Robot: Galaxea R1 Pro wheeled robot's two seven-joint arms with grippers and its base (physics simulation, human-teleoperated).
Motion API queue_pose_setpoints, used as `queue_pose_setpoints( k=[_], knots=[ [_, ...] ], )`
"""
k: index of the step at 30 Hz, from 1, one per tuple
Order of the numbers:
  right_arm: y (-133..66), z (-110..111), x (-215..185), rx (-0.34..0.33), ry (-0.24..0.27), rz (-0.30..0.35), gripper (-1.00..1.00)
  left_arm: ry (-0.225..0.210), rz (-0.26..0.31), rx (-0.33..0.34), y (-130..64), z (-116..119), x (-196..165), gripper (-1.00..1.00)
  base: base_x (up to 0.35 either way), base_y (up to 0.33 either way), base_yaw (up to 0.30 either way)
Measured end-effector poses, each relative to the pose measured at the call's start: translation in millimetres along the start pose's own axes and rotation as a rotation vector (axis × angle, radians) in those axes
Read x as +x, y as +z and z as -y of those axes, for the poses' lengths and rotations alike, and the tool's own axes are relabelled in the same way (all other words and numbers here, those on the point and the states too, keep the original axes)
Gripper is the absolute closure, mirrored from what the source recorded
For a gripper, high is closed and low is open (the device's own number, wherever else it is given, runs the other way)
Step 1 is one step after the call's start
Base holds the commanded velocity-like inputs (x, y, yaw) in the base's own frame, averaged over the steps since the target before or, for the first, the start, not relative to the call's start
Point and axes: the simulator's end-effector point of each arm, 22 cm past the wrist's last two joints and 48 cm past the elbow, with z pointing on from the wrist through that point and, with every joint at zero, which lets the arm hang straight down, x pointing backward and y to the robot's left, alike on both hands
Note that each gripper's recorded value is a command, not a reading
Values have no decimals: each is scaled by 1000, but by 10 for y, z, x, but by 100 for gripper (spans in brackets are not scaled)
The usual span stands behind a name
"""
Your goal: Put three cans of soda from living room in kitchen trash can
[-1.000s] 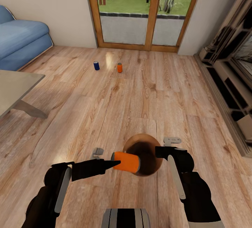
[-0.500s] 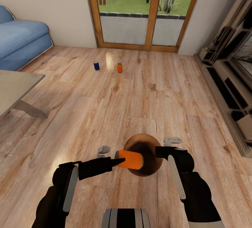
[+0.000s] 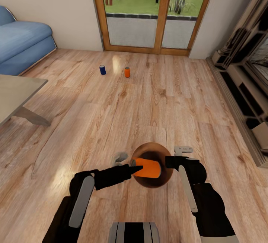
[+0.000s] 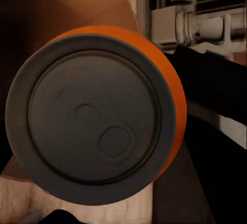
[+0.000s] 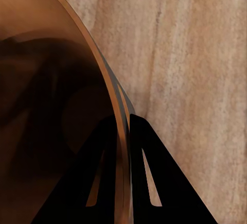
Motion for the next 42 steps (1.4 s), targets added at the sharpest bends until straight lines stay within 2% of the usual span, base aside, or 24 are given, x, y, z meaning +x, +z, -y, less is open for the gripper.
queue_pose_setpoints(
  k=[4,9,13,18,20,23,24,29,32,36,42],
  knots=[
    [0,1,0,0,0,0,100,-38,-3,14,53,78,27,100,0,0,0],
    [0,1,-1,0,0,0,100,-41,-3,-23,58,4,30,100,0,0,0],
    [0,-2,0,-1,0,0,100,-39,-1,-75,55,-107,29,100,0,0,0],
    [0,-2,0,-1,0,0,100,-6,-10,-166,125,-222,83,100,0,0,0],
    [0,-3,0,-1,0,0,100,-15,6,-176,135,-232,53,100,0,0,0],
    [-1,-9,-1,-3,1,0,100,-60,50,-202,132,-278,-40,100,0,0,0],
    [-1,-9,-1,-4,2,0,100,-77,65,-208,172,-249,-49,100,0,0,0],
    [-1,-6,-1,-2,1,0,100,-58,59,-221,356,-79,50,100,0,0,0],
    [0,-8,0,-3,1,0,100,-87,58,-211,400,-8,57,100,0,0,0],
    [0,-9,0,-3,1,0,100,-98,71,-229,399,-34,27,100,0,0,0],
    [0,-7,-1,-3,1,0,100,-72,43,-251,459,2,132,100,0,0,0]
  ],
)
